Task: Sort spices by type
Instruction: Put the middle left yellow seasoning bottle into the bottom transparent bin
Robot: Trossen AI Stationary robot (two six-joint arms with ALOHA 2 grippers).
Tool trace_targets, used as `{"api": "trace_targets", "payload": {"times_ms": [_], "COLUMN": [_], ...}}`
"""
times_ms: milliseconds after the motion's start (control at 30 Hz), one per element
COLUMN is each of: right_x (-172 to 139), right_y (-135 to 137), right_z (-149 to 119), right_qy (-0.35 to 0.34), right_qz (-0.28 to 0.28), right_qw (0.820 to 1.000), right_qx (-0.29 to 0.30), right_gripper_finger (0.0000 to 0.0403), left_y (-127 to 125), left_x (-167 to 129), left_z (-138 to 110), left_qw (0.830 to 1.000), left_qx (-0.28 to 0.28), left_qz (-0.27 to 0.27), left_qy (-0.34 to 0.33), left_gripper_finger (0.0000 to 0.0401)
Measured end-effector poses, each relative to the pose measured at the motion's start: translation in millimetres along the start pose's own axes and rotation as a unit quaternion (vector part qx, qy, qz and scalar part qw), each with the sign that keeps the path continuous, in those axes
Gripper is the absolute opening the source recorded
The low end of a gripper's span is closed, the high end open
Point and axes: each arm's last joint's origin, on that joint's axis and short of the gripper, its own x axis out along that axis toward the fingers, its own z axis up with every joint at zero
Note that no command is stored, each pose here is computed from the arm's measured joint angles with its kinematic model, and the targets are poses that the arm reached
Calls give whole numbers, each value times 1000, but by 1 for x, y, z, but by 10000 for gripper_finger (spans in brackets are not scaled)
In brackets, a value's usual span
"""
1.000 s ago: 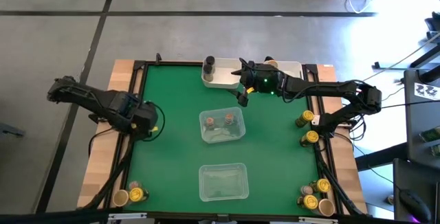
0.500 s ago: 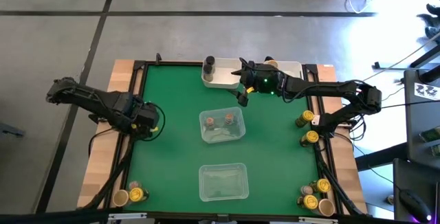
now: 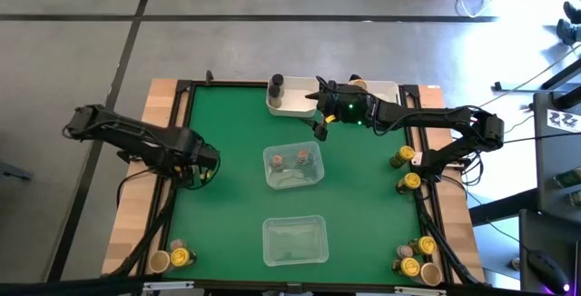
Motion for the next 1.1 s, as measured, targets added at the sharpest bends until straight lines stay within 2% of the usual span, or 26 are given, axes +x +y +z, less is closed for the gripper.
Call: {"api": "trace_targets", "payload": {"times_ms": [333, 633, 1100], "right_x": [0, 0, 0], "right_y": [0, 0, 0], "right_z": [0, 0, 1], "right_qy": [0, 0, -3], "right_qz": [0, 0, -1], "right_qw": [1000, 1000, 1000], "right_qx": [0, 0, 0], "right_gripper_finger": [372, 372, 372], "left_y": [-6, -7, -9], "left_x": [13, 15, 14], "left_z": [15, 19, 26], "left_qw": [998, 996, 996], "left_qx": [62, 81, 87], "left_qz": [3, 24, 26], "left_qy": [15, 28, -11], "left_gripper_finger": [296, 203, 205]}}
